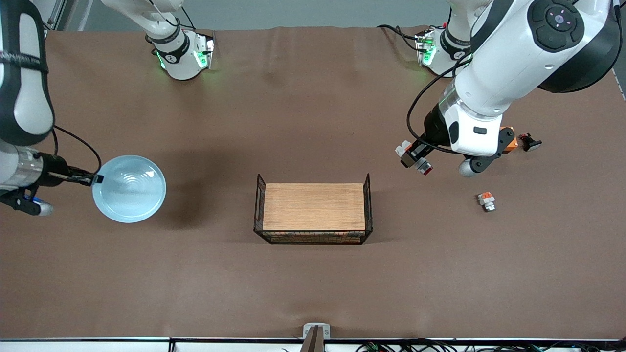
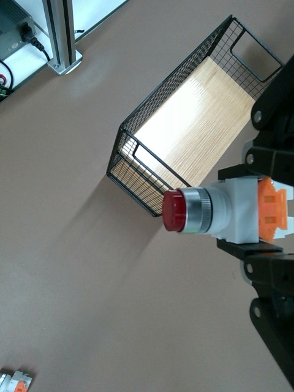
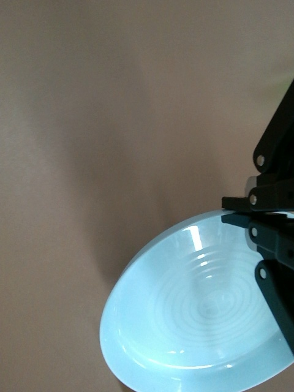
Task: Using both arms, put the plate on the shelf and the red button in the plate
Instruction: 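Carry the plate with the right gripper over the wire basket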
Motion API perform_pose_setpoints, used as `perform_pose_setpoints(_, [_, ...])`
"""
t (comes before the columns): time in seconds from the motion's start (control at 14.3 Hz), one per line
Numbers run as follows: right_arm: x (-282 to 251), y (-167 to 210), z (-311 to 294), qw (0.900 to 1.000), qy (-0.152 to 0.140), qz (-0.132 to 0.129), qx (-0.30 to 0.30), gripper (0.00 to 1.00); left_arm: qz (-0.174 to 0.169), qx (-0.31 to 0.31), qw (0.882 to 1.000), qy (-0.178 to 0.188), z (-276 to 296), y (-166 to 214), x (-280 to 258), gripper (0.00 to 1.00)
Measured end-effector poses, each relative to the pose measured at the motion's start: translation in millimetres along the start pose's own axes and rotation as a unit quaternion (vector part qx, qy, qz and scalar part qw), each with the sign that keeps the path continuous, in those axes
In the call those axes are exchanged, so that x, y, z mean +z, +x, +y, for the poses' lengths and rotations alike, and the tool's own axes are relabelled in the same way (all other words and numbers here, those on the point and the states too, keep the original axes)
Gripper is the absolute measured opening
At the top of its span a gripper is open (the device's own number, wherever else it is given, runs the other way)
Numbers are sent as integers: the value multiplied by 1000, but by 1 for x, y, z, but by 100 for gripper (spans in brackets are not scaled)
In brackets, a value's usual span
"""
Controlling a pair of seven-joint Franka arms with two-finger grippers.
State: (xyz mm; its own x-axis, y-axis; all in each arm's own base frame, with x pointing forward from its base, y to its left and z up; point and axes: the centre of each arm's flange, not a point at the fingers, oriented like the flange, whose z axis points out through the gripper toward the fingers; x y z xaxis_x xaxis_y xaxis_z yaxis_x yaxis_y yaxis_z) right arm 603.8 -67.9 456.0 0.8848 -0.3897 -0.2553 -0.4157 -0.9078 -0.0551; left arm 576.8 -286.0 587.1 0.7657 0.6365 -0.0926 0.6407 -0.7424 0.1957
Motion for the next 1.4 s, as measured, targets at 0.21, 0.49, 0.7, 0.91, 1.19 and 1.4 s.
perform_pose_setpoints(0.21, [-38, -39, -40, 997, -13, -12, 69, 3, 0, -1, 1000, 0, 0, 1, 0, 41])
perform_pose_setpoints(0.49, [-68, -88, -105, 987, -31, -9, 159, 3, 0, -1, 1000, 0, 0, 1, 0, 41])
perform_pose_setpoints(0.7, [-70, -120, -158, 970, -34, 7, 242, 3, 0, -1, 1000, 0, 0, 1, -1, 41])
perform_pose_setpoints(0.91, [-65, -162, -219, 949, -23, 32, 312, 3, 1, -1, 1000, -1, 0, 1, -1, 41])
perform_pose_setpoints(1.19, [-46, -208, -289, 913, 10, 56, 404, 3, 1, -1, 1000, -1, 0, 1, -1, 41])
perform_pose_setpoints(1.4, [-23, -229, -337, 876, 53, 66, 476, 3, 1, -2, 1000, -3, 0, 1, -3, 41])
